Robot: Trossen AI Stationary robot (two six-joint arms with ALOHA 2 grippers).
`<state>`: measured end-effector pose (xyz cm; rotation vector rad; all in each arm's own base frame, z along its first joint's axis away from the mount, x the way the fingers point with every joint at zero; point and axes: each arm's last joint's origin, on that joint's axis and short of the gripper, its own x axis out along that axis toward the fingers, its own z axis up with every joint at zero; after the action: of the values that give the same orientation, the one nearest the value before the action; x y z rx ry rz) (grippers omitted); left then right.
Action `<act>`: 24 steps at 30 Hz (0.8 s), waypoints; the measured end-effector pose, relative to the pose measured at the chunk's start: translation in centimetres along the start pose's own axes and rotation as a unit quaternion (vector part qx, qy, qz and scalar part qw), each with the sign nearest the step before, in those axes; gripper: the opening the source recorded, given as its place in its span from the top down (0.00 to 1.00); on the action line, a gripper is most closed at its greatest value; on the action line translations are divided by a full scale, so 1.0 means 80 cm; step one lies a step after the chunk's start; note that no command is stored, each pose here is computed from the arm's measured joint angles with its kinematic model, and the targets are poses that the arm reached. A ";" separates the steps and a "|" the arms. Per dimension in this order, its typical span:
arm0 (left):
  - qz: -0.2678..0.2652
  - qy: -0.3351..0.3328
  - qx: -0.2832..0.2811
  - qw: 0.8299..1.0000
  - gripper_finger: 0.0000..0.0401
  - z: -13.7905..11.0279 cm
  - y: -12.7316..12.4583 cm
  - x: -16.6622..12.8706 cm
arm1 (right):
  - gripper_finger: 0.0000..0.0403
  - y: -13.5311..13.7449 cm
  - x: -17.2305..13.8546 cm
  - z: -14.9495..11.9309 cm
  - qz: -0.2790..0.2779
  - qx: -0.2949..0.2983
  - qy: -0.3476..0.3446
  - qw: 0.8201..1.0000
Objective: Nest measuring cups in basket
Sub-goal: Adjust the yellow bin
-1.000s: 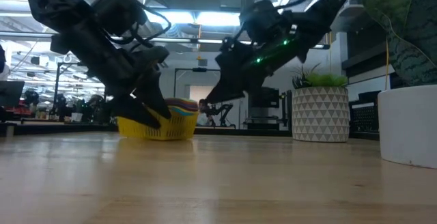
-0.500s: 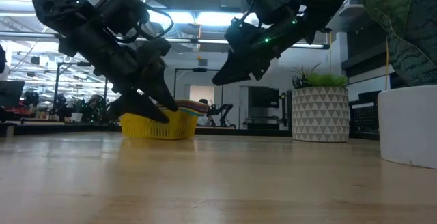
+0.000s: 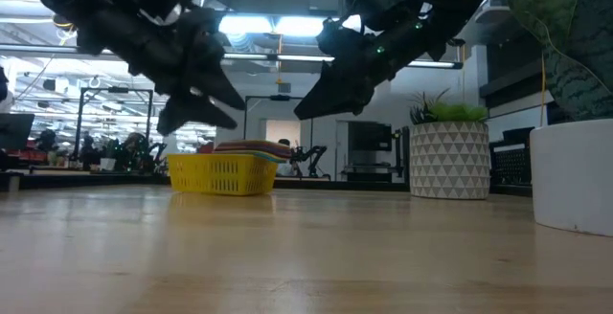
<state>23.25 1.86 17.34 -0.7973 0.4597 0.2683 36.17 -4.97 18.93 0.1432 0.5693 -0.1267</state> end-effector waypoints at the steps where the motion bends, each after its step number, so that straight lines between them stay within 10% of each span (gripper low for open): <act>1: 0.006 -0.012 0.006 1.000 0.63 0.005 0.001 -0.006 | 0.78 0.000 0.000 0.000 0.000 0.000 0.000 1.000; 13: 0.194 -0.176 0.059 0.963 0.63 0.062 0.045 -0.070 | 0.78 0.000 0.000 -0.002 -0.001 0.001 0.009 1.000; 24: 0.338 -0.184 0.004 0.923 0.63 0.081 0.105 -0.083 | 0.78 0.000 0.000 -0.002 0.000 0.001 0.009 1.000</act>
<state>16.01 11.91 19.29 -0.5368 0.3654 1.0422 36.08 -4.95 18.80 0.1456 0.5864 -0.1260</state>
